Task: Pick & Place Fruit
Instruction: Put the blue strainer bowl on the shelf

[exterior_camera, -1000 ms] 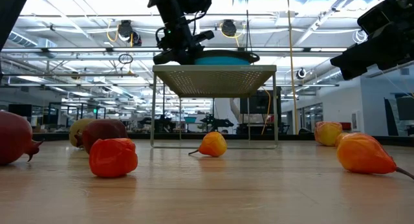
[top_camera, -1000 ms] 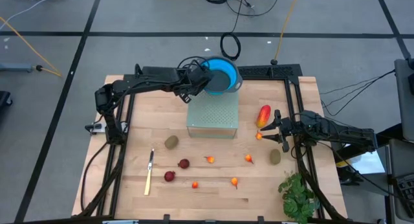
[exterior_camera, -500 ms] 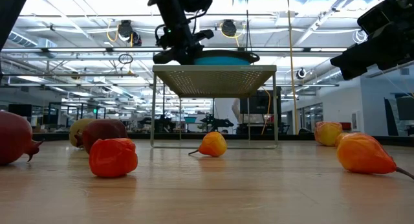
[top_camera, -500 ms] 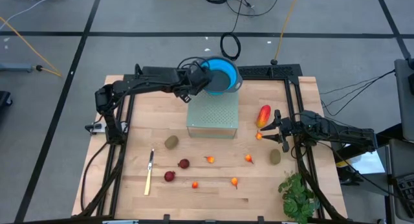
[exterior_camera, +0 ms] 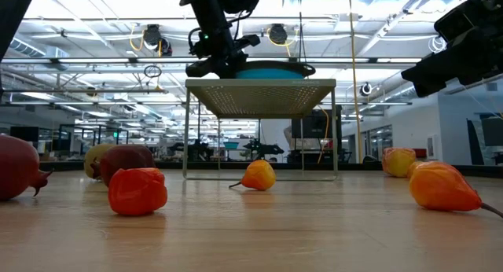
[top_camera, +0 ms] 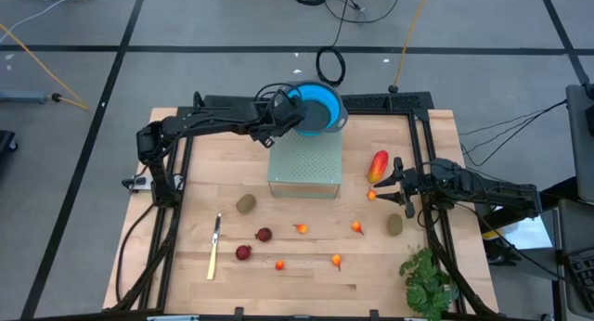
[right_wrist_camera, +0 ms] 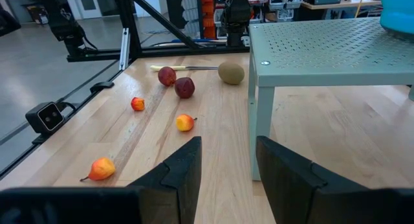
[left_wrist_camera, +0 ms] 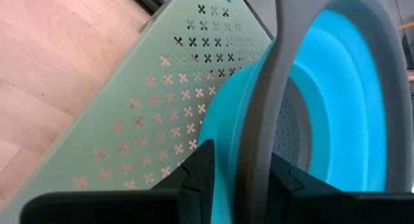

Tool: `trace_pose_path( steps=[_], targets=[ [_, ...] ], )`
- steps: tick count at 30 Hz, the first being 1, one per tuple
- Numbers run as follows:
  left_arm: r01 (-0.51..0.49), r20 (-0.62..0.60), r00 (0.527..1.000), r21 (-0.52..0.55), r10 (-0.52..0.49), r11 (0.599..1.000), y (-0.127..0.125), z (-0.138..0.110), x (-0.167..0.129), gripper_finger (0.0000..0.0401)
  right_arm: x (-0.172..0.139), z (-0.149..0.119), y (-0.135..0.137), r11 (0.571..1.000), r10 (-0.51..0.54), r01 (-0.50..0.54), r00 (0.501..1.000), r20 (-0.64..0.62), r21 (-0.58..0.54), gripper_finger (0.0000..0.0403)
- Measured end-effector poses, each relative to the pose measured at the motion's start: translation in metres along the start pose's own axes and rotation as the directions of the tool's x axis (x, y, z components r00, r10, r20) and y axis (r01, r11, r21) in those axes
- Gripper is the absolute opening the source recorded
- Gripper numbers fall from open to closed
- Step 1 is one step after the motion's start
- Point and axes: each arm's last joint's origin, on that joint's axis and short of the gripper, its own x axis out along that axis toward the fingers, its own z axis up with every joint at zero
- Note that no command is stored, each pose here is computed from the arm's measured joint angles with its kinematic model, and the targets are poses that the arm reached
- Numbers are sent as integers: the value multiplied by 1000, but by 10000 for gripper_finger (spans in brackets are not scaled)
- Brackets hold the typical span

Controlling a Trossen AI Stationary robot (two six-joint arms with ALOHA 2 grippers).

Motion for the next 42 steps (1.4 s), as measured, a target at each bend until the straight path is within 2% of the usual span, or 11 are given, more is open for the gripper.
trace_pose_path(
  steps=[26,29,35,42],
  targets=[
    [4,-3,1000,48,-4,999,1,-3,-2,86,0,0,0,1000,0,0,1000,0,0,139],
    [6,12,1000,47,-7,999,0,-3,-2,105,0,0,0,1000,0,0,1000,0,0,139],
    [6,12,1000,46,-7,999,0,-3,-2,180,0,0,0,1000,0,0,1000,0,0,139],
    [-3,-40,999,40,5,999,1,-4,-2,245,0,0,0,1000,0,0,1000,-1,1,139]
  ],
)
